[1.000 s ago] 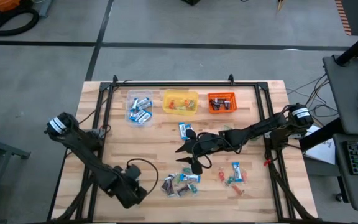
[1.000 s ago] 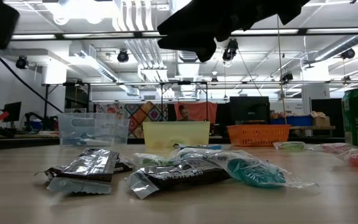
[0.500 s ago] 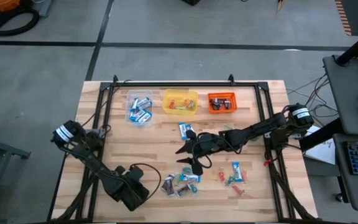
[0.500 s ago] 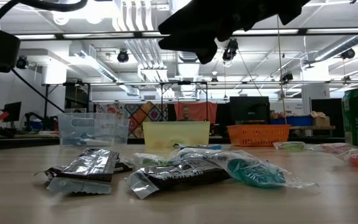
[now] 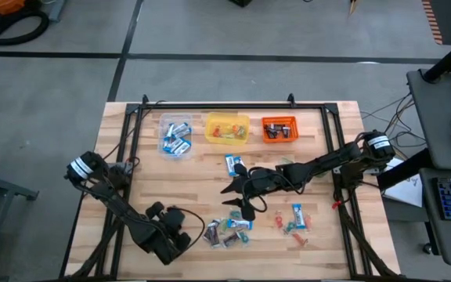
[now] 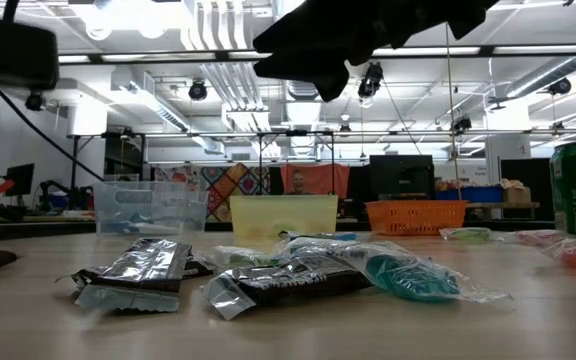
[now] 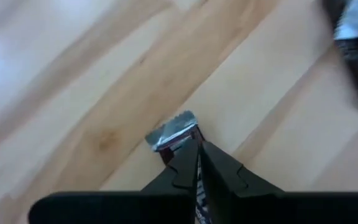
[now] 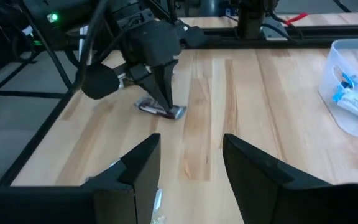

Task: Sort candy
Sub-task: Put the black chocolate into the orange bin

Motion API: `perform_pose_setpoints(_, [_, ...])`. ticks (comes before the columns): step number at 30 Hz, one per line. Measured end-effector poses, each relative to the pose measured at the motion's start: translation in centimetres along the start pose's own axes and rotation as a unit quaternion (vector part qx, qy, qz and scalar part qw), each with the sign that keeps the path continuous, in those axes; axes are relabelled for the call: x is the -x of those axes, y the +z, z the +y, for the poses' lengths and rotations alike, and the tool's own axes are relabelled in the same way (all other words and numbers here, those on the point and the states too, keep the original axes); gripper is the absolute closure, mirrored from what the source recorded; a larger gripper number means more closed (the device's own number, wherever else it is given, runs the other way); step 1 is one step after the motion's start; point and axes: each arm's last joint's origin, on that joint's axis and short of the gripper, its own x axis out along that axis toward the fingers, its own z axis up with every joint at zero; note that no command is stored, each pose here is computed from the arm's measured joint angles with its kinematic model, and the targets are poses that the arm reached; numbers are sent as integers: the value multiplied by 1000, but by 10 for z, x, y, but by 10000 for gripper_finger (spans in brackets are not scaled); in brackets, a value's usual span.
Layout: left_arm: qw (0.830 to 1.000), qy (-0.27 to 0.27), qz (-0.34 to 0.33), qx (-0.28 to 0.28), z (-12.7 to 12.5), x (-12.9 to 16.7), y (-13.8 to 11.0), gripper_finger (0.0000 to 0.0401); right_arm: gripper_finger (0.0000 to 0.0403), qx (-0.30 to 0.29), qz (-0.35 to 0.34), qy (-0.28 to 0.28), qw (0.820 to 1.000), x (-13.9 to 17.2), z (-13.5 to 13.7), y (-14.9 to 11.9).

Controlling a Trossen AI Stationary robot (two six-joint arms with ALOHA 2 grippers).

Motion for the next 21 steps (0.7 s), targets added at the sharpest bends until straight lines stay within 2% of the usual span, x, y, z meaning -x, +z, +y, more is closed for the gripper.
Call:
perform_pose_setpoints(4, [998, -20, -58, -10, 6, 18, 11, 401, 239, 0, -13, 1, 1000, 0, 0, 2])
perform_pose_setpoints(7, [989, -43, -139, -14, 10, 35, 19, 401, 239, 0, -9, 1, 1000, 0, 0, 0])
perform_pose_setpoints(10, [980, -63, -187, -30, 16, 52, 26, 401, 239, -6, -9, 0, 1000, 0, 0, -3])
perform_pose_setpoints(17, [969, -93, -219, -73, 31, 82, 41, 401, 239, -4, -9, -23, 1000, -6, -2, -9])
perform_pose_setpoints(21, [961, -88, -243, -96, 35, 87, 44, 401, 239, -1, -4, -28, 1000, -17, -4, -20])
